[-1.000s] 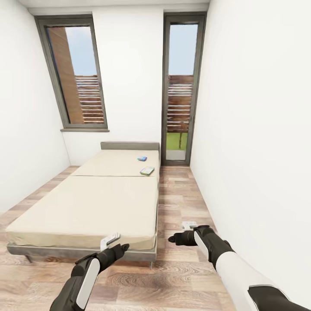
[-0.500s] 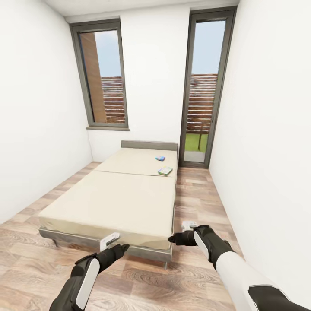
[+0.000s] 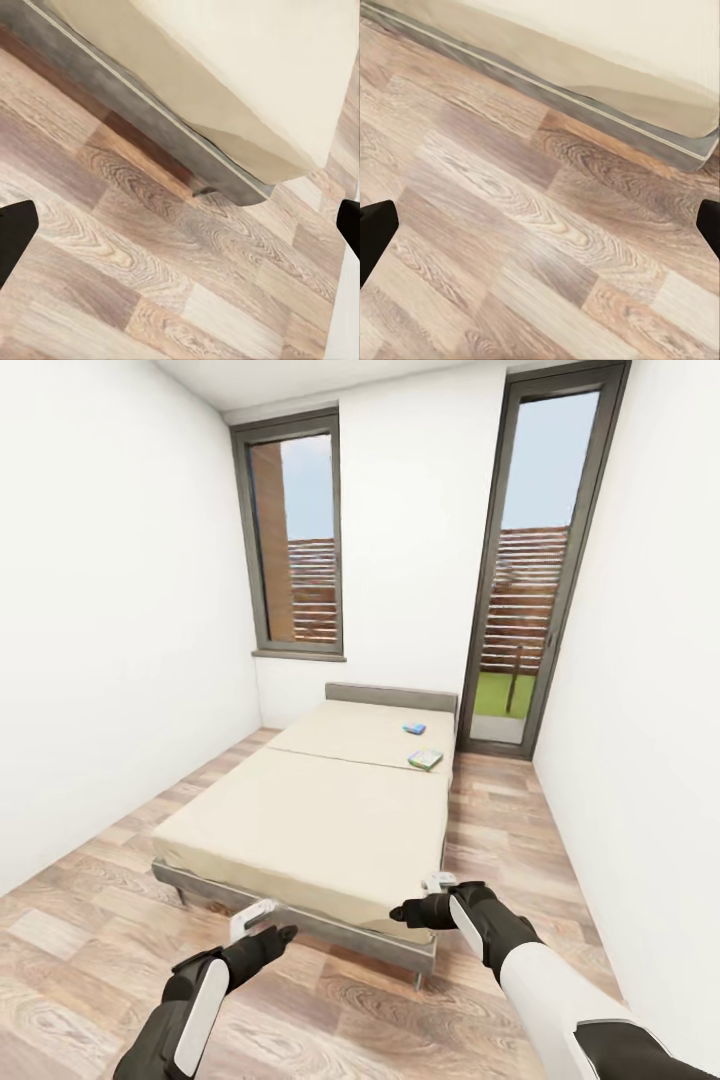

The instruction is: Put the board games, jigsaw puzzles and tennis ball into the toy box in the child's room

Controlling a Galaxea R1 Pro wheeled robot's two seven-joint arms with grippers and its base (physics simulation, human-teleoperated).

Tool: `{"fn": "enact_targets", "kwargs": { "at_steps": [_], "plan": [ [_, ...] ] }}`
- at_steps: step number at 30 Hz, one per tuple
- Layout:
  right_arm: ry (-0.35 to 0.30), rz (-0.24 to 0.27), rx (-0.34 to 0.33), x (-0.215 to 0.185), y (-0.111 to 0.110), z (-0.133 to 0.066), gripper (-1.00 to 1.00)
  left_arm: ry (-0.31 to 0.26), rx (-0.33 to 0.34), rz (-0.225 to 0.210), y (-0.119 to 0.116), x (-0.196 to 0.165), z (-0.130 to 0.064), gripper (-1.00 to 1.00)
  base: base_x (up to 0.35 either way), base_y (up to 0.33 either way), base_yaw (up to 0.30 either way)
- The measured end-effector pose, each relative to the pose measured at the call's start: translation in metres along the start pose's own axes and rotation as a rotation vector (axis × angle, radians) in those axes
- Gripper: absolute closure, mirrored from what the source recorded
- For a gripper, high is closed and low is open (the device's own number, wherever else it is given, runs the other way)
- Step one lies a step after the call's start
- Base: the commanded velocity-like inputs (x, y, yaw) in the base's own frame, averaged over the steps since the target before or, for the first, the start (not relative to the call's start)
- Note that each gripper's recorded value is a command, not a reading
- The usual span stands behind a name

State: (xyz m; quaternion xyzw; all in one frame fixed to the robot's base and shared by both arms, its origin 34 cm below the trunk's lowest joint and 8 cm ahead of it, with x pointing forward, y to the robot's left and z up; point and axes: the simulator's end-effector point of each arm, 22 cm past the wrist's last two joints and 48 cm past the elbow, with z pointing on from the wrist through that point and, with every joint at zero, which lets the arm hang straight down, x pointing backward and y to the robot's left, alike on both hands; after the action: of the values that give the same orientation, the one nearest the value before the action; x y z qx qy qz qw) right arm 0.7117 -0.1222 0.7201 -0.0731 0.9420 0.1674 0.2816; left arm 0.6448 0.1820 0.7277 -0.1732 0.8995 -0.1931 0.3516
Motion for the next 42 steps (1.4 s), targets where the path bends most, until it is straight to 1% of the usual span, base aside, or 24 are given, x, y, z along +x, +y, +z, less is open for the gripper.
{"fn": "enact_targets", "kwargs": {
  "at_steps": [42],
  "plan": [
    [0.003,-0.001,0.001,0.0025,0.0005,0.0009,-1.0,0.002,-0.006,-0.004,0.0063,0.0047,-0.0003,-1.0,0.0,0.0,0.3]
  ]
}}
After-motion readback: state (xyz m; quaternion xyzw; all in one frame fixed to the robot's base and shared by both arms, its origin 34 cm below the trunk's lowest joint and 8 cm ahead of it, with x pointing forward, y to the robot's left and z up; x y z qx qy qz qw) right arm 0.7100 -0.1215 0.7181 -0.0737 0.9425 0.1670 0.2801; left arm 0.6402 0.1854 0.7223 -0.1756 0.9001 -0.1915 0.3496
